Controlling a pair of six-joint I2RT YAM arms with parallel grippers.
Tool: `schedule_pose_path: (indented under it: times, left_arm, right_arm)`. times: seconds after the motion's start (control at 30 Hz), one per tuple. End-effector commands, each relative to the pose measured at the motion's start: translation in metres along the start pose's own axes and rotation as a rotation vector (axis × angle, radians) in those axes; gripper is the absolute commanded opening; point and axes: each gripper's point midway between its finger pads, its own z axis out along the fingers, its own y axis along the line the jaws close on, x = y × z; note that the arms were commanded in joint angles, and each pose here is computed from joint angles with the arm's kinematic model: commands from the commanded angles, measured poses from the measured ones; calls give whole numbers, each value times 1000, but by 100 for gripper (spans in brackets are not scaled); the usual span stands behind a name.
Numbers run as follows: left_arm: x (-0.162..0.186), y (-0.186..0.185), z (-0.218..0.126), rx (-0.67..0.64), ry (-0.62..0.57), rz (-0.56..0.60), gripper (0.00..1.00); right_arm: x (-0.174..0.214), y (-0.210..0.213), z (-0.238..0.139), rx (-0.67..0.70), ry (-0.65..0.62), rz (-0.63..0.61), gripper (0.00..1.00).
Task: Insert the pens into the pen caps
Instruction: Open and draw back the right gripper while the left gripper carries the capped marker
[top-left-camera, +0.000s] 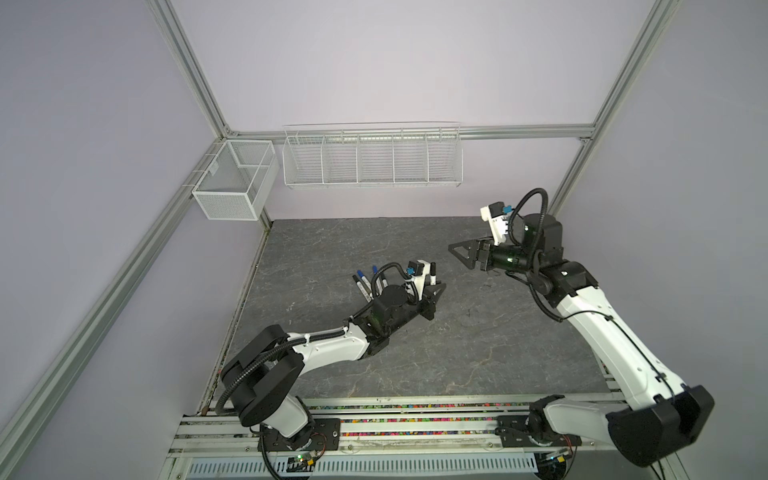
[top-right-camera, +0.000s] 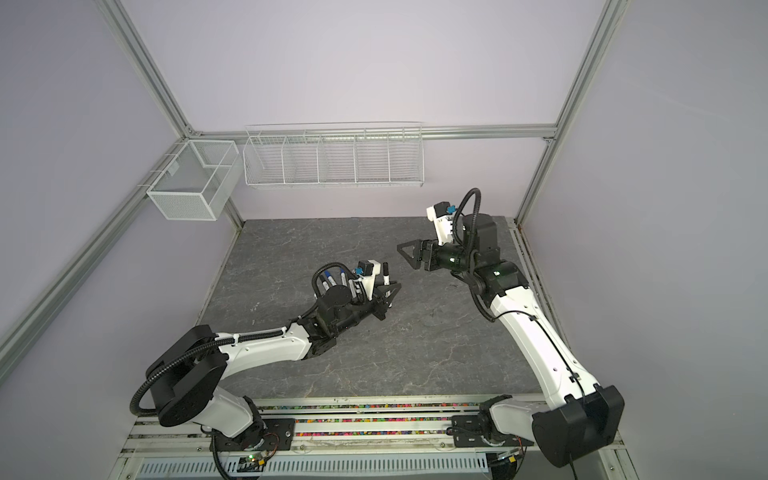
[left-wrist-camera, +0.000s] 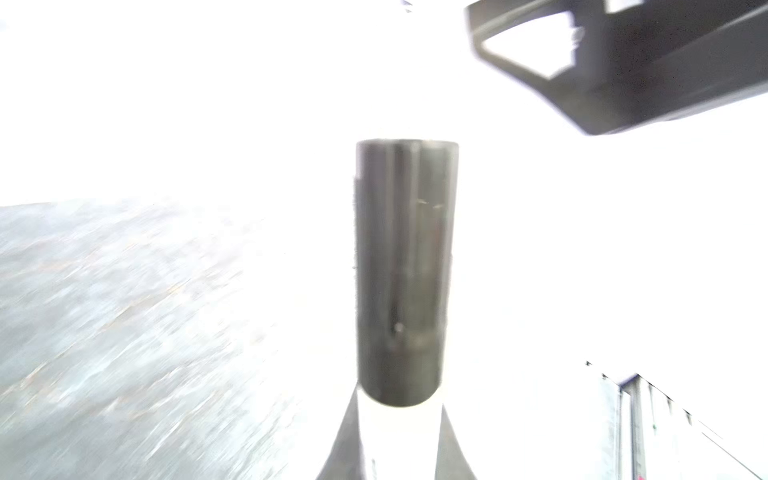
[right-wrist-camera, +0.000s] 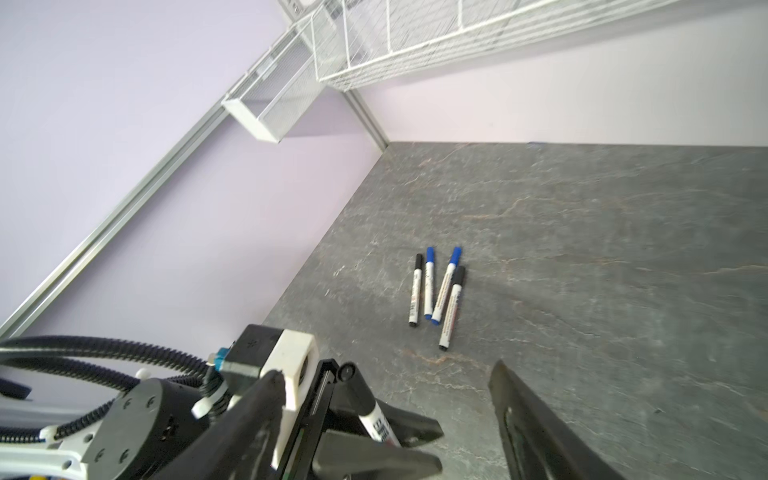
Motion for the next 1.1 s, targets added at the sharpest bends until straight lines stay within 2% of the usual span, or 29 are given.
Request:
schedule_pose_path:
  times: [0.0, 0.1, 0.2, 0.33, 0.53, 0.67, 0.83, 0.87, 1.07]
  left_arm:
    - [-15, 24, -6, -47, -96, -121, 0]
    - [-1, 54, -6, -152, -72, -177, 0]
    - [22, 84, -1, -276, 2, -234, 0]
    - [54, 106, 9, -396, 172, -241, 0]
    - [77, 136, 14, -544, 266, -284, 1]
    - [93, 157, 14, -597, 316, -384, 9]
    - [118, 169, 20, -618, 409, -434, 17]
    - [123, 171, 21, -629, 433, -443, 23]
    - [140, 183, 26, -666, 529, -474, 29]
  right_arm:
    - [7, -28, 1, 109, -6, 61, 82]
    - [20, -37, 6, 127, 40, 96, 82]
    - [30, -41, 12, 123, 84, 130, 81]
    - [40, -46, 16, 126, 122, 153, 81]
    - [44, -46, 16, 128, 137, 147, 81]
    - [46, -47, 15, 134, 141, 147, 81]
    - [47, -47, 14, 133, 146, 141, 81]
    - [47, -47, 14, 134, 145, 141, 81]
    - [46, -46, 13, 134, 147, 132, 80]
